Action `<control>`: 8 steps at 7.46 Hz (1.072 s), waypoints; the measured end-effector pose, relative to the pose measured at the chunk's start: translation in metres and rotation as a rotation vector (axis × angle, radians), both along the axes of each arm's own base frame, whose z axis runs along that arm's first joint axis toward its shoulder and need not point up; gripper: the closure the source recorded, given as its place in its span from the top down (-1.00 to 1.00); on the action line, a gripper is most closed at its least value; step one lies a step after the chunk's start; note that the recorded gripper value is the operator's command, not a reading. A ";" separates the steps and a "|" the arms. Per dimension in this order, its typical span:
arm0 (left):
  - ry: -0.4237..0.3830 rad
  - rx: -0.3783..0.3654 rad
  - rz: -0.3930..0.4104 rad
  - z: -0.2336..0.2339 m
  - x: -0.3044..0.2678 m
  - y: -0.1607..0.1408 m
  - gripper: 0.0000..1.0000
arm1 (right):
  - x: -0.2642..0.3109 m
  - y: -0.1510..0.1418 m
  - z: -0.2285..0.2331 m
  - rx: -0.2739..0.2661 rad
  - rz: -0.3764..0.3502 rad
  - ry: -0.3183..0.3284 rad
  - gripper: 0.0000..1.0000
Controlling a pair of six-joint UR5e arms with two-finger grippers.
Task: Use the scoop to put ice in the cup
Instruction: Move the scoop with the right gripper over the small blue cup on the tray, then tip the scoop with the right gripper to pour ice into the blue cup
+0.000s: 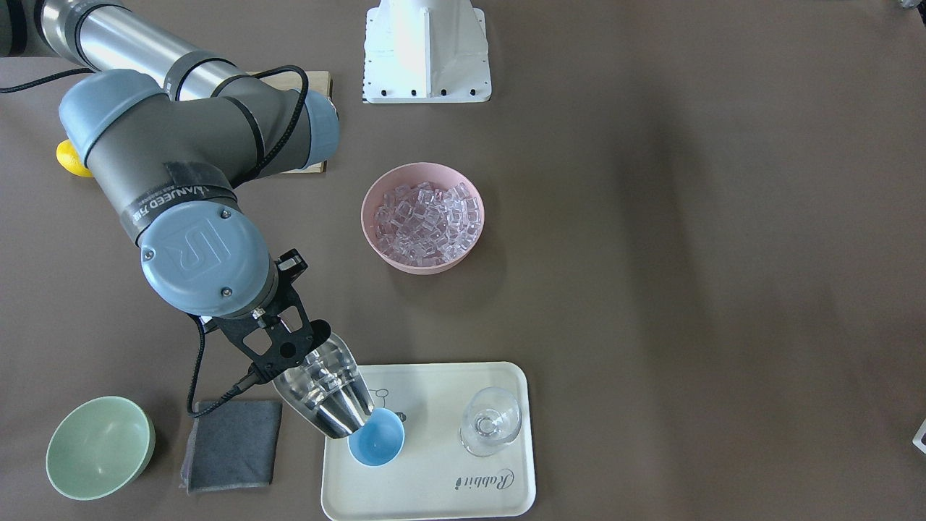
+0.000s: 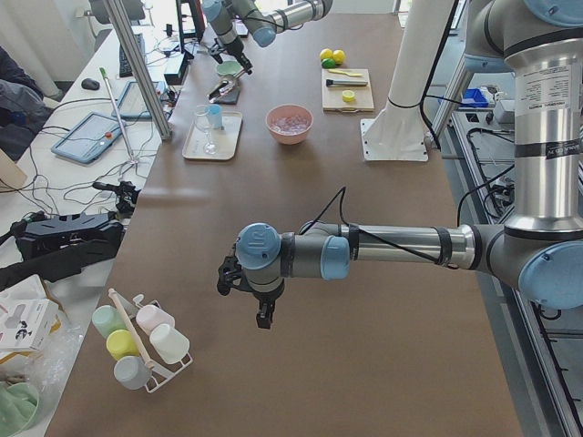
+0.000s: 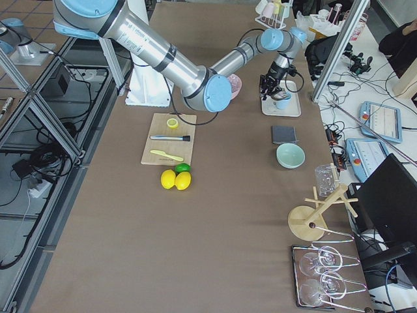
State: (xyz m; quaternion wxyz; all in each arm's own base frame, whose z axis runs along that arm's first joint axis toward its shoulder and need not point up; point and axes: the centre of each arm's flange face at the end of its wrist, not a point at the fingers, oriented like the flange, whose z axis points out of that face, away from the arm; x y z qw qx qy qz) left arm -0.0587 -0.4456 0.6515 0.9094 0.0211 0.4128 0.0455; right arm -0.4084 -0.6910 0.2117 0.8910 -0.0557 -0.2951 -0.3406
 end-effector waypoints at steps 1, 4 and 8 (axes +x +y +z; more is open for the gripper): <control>0.003 -0.011 -0.008 0.002 -0.001 0.001 0.95 | -0.003 -0.006 -0.003 -0.024 -0.008 0.014 -1.00; 0.004 -0.018 -0.016 0.002 -0.001 0.000 0.95 | 0.001 -0.002 -0.024 -0.077 -0.063 0.052 -1.00; 0.000 -0.029 -0.014 0.011 -0.001 -0.005 0.95 | 0.001 0.000 -0.023 -0.098 -0.082 0.066 -1.00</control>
